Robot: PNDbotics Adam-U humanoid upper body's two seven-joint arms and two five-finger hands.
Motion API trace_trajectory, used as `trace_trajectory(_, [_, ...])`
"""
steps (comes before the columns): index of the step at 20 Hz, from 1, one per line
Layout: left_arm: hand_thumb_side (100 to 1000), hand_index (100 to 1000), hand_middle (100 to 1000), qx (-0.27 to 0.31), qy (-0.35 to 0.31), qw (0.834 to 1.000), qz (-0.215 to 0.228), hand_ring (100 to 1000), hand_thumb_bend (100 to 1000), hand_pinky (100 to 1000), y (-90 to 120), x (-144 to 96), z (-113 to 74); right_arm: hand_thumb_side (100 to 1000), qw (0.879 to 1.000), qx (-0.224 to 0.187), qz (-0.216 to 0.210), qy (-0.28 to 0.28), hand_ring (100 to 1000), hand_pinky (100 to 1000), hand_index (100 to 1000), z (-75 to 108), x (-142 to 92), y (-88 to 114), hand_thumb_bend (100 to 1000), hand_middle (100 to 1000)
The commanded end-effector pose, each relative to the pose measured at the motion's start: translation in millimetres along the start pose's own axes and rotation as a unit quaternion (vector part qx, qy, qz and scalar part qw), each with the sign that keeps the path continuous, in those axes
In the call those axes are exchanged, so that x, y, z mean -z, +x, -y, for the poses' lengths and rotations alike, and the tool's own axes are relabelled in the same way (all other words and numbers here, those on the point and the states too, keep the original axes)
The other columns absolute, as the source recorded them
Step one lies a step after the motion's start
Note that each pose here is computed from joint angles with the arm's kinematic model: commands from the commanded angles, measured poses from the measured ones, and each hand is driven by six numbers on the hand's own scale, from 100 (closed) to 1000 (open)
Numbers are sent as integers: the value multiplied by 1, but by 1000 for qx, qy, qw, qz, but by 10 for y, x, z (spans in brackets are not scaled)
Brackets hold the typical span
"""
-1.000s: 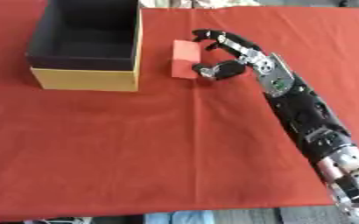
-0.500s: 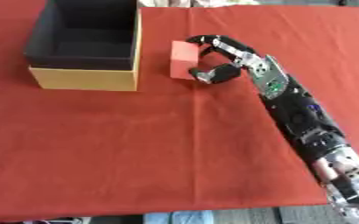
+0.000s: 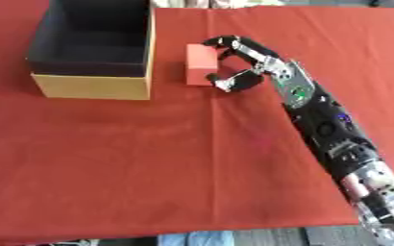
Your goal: Pick up objects on the table and place them in the box.
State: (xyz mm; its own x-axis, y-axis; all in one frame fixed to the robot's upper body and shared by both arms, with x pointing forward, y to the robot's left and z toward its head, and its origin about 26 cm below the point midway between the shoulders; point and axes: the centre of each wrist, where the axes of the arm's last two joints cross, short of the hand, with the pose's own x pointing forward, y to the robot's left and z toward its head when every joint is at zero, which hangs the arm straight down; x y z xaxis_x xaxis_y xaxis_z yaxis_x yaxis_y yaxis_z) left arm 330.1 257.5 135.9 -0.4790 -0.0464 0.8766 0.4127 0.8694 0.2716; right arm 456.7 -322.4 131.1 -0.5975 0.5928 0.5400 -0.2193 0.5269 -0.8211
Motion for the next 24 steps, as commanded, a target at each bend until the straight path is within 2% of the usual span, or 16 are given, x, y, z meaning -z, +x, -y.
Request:
trace_trajectory(1, [425, 917, 925, 13, -5, 1000, 5, 998, 100, 911, 60, 21, -33, 100, 999, -11, 20, -36, 864, 754, 555, 164, 46, 97, 100, 366])
trace_trajectory(6, [426, 917, 925, 12, -5, 1000, 2, 998, 100, 911, 52, 9, -32, 100, 997, -15, 52, -63, 857, 753, 550, 296, 102, 246, 100, 361])
trace_trajectory(14, [424, 916, 924, 11, -9, 1000, -1, 997, 100, 911, 40, -2, -23, 100, 990, -27, 111, -86, 846, 761, 547, 644, 177, 570, 100, 362])
trace_trajectory(19, [431, 917, 925, 8, -21, 1000, -1, 998, 100, 911, 41, 21, 5, 100, 987, -30, 124, -101, 842, 762, 548, 796, 222, 670, 100, 364])
trace_trajectory(24, [430, 917, 924, 3, -39, 999, 7, 997, 100, 911, 71, 94, 56, 100, 986, -31, 121, -111, 842, 763, 552, 862, 267, 678, 100, 368])
